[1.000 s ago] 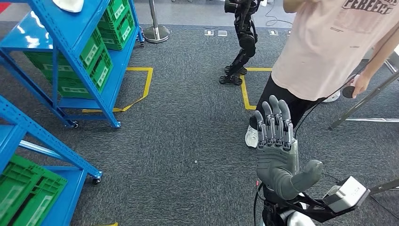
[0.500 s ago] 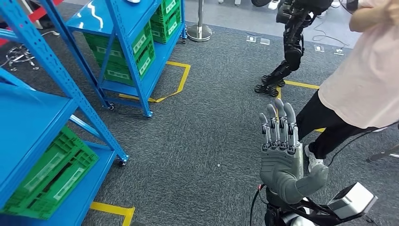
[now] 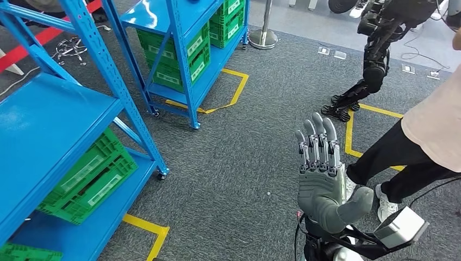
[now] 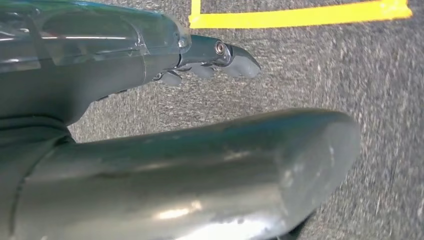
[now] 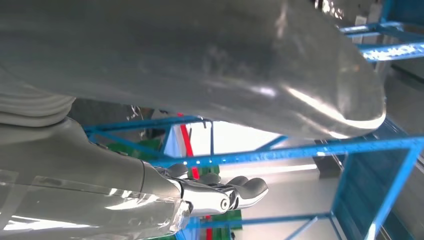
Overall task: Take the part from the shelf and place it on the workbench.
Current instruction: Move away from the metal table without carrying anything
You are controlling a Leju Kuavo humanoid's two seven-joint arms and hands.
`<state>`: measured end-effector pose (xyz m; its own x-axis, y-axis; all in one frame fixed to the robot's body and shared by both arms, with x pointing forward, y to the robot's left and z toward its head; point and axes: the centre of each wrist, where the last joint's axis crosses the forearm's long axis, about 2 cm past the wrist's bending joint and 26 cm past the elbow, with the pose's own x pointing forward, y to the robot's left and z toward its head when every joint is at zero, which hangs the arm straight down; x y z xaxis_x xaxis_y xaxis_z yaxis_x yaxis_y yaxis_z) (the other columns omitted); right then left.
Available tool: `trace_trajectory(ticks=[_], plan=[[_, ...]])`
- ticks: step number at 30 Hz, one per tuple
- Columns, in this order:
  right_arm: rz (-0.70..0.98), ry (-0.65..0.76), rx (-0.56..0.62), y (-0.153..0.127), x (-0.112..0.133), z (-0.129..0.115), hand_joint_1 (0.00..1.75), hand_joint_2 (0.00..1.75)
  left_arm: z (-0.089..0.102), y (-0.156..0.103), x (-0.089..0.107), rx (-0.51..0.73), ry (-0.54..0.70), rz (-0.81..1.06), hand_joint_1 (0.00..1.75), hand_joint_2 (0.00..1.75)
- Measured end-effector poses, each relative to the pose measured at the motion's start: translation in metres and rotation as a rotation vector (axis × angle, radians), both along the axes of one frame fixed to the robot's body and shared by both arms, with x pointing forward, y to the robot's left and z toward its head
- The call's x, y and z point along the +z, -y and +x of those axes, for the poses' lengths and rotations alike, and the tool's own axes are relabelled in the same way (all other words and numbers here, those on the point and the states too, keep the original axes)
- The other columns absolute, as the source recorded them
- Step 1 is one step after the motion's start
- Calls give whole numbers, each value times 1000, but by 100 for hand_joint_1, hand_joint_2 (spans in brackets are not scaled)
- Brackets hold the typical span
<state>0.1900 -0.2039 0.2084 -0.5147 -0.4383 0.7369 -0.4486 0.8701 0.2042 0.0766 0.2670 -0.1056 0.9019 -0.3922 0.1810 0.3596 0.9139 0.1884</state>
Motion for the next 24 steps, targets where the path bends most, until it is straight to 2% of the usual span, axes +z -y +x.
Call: trace_trajectory(ticks=[24], plan=[[-3, 6, 4, -1, 1, 2, 0, 0, 0, 0, 0, -4, 2, 0, 0, 0]])
